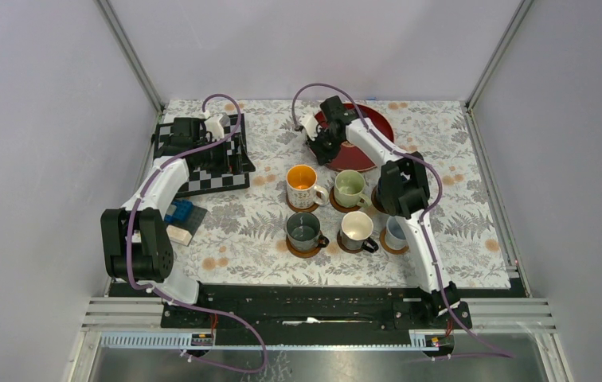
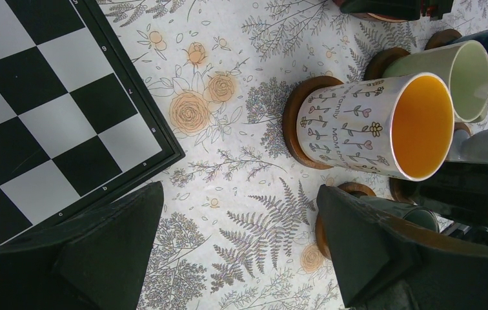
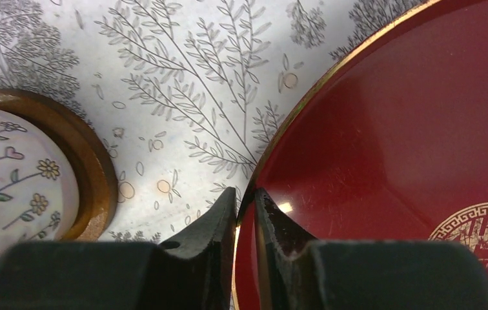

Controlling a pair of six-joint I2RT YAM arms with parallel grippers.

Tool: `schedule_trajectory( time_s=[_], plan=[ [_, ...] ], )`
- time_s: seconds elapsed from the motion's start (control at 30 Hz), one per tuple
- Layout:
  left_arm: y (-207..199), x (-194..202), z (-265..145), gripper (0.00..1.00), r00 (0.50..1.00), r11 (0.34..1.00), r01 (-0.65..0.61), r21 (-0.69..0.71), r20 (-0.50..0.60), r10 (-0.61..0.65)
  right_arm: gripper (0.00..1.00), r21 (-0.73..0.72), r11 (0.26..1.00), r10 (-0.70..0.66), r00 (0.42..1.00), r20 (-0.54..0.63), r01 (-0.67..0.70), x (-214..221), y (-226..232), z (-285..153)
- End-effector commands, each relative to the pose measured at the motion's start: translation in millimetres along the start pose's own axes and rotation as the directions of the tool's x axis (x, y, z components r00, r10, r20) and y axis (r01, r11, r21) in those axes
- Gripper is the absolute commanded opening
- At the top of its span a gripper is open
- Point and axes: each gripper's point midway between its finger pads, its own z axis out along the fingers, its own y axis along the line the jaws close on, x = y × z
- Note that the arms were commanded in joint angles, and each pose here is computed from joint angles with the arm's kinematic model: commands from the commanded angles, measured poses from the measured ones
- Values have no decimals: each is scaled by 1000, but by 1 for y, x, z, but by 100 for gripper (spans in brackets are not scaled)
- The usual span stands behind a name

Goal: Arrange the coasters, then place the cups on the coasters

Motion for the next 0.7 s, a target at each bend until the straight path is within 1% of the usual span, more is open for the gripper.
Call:
schedule_trajectory(
  time_s=[0.0, 0.3, 0.5, 0.67],
  plan=[
    [-2, -14, -4, 99, 999, 999, -34, 8, 42, 34, 21, -36, 995, -87, 993, 86, 90, -35, 15, -8],
    [-4, -15, -7, 99, 998, 999, -39, 9, 40, 39, 20, -30, 995, -95, 993, 67, 97, -36, 22, -14],
    [-6, -17, -9, 99, 998, 999, -39, 12, 46, 38, 30, -27, 995, -91, 995, 48, 93, -27, 28, -22],
    [-8, -19, -10, 99, 998, 999, -35, 17, 50, 34, 36, 21, 995, -98, 993, 72, 97, -35, 25, -37]
  ],
)
